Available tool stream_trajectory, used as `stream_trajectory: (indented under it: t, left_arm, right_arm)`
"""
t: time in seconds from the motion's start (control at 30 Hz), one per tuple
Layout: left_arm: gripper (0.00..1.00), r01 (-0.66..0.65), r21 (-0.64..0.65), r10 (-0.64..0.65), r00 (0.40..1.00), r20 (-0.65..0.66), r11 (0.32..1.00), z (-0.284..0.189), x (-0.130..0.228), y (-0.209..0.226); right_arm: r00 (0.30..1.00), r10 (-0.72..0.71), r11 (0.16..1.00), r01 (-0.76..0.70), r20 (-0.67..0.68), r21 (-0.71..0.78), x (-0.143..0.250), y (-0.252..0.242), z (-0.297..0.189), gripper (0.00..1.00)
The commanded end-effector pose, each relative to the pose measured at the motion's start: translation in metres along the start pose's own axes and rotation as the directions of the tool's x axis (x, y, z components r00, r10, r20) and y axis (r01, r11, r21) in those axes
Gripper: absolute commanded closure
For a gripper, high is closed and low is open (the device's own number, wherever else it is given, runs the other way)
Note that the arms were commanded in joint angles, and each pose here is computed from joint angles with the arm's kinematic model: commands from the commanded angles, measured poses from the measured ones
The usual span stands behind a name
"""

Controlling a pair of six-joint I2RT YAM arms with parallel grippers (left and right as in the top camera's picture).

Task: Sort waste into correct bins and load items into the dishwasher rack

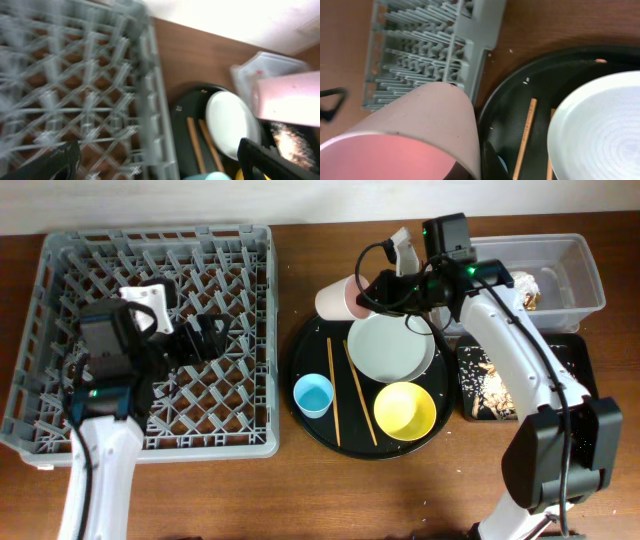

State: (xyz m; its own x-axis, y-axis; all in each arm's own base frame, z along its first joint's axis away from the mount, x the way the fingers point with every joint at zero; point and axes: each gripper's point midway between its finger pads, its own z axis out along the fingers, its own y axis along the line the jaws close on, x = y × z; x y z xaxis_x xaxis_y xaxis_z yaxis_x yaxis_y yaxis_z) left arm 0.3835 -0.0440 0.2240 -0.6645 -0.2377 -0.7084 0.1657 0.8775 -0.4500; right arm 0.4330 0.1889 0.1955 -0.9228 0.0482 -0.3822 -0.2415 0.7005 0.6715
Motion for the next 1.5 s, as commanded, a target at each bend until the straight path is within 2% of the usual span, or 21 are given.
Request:
stream_trajectory:
  t: [0.0,0.13,0.27,0.33,0.47,0.53,0.63,0.73,0.8,1.0,1.13,1.27,1.3,1.33,1.47]
  left_arm:
    - [0.01,-0.037,0.287,0.037,0.999,0.005,0.957,0.006,-0.009,-0.044]
    - [0.01,-0.147,0.439,0.116,0.988,0.098,0.886,-0.005,-0.026,-0.073]
    - [0.01,-0.174,0.529,0.139,0.985,0.105,0.831,-0.009,-0.025,-0.087]
    - [0.01,-0.201,0.635,0.166,0.979,0.116,0.746,-0.011,-0.023,-0.098]
    - [0.01,-0.082,0.775,0.101,0.995,0.024,0.626,-0.002,-0.024,-0.097]
    - [0.01,-0.005,0.809,0.073,0.996,-0.046,0.588,0.0,-0.023,-0.097]
    - [0.01,0.123,0.801,-0.003,0.989,-0.15,0.586,0.002,-0.025,-0.096]
    - [0.01,0.234,0.799,-0.039,0.966,-0.256,0.553,-0.008,-0.027,-0.104]
    - [0.01,0.285,0.788,-0.059,0.951,-0.303,0.545,-0.009,-0.026,-0.107]
    - [0.03,0.292,0.815,0.025,0.936,-0.351,0.5,-0.009,-0.008,-0.135]
    - [0.21,0.293,0.816,0.028,0.935,-0.353,0.498,-0.009,-0.007,-0.137]
    - [0.21,0.283,0.819,0.031,0.939,-0.344,0.498,-0.009,-0.008,-0.137]
    - [0.19,0.272,0.824,0.037,0.942,-0.333,0.498,-0.01,-0.009,-0.137]
    - [0.13,0.271,0.823,0.036,0.943,-0.332,0.499,-0.009,-0.009,-0.137]
    - [0.13,0.271,0.82,0.026,0.944,-0.328,0.504,-0.01,-0.011,-0.133]
  right_arm:
    - [0.998,-0.055,0.991,0.055,0.008,-0.119,-0.004,0.025,-0.012,0.96]
    - [0.996,-0.089,0.971,0.085,-0.011,-0.222,0.002,0.043,-0.015,0.96]
    - [0.983,-0.182,0.908,0.167,-0.001,-0.384,0.007,0.071,-0.024,0.96]
    - [0.978,-0.209,0.875,0.19,0.006,-0.445,0.01,0.081,-0.029,0.96]
    - [0.963,-0.265,0.808,0.25,0.05,-0.533,0.008,0.098,-0.037,0.96]
    - [0.954,-0.291,0.781,0.283,0.077,-0.556,0.005,0.104,-0.041,0.96]
    - [0.938,-0.33,0.77,0.331,0.104,-0.546,0.003,0.11,-0.035,0.96]
    - [0.931,-0.345,0.82,0.361,0.12,-0.445,-0.004,0.117,-0.009,0.96]
    - [0.916,-0.373,0.799,0.399,0.149,-0.449,-0.004,0.136,-0.001,0.96]
    - [0.893,-0.397,0.794,0.45,0.211,-0.409,-0.012,0.158,0.015,0.96]
    - [0.907,-0.376,0.801,0.421,0.191,-0.425,-0.012,0.153,0.031,0.96]
    - [0.911,-0.381,0.773,0.406,0.156,-0.487,-0.002,0.156,0.034,0.96]
    - [0.911,-0.383,0.771,0.407,0.154,-0.489,0.0,0.157,0.035,0.96]
    - [0.91,-0.385,0.769,0.407,0.151,-0.492,0.001,0.159,0.036,0.96]
    - [0.906,-0.4,0.758,0.413,0.141,-0.505,0.009,0.167,0.04,0.96]
